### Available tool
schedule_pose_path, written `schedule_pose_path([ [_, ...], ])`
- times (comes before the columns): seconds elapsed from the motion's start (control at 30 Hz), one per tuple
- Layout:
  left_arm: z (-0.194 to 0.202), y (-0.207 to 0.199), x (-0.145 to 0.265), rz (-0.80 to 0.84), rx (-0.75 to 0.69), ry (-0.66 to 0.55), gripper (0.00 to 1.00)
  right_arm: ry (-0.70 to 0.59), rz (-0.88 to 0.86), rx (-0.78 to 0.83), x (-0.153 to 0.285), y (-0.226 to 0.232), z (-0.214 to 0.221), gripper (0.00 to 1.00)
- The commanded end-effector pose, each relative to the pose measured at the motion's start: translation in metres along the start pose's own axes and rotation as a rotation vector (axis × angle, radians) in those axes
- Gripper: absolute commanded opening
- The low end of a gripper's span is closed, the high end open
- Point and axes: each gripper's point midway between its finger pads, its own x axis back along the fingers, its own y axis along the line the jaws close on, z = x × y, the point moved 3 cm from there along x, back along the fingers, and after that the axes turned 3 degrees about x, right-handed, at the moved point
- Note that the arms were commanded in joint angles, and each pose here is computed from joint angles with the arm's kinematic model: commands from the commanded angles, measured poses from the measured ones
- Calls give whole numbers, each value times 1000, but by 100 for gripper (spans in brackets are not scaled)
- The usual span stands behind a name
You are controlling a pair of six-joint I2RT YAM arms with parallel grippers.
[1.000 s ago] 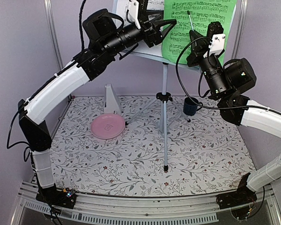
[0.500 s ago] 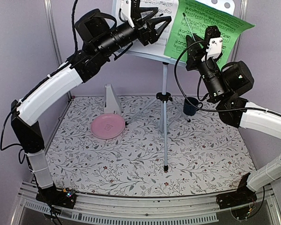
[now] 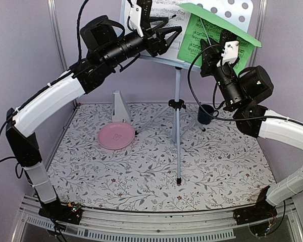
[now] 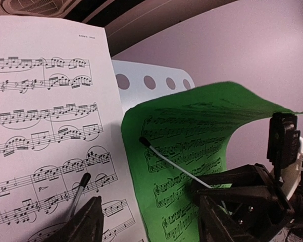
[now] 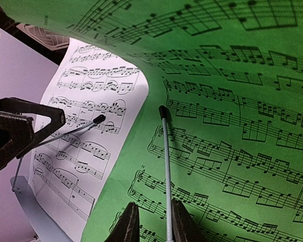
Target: Set up the instrument practice props
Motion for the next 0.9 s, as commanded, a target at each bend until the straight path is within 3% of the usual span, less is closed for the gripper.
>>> schedule_pose_path([
  [0.0, -3, 3, 7, -49, 26, 20, 63, 7, 2, -7, 1, -1, -3, 24],
  [0.3, 34, 5, 7, -84, 98, 128, 59, -70, -47, -89, 3, -13, -45, 30],
  [0.87, 61, 3, -4, -82, 172, 166, 54, -136, 31, -78, 6, -44, -88, 38],
])
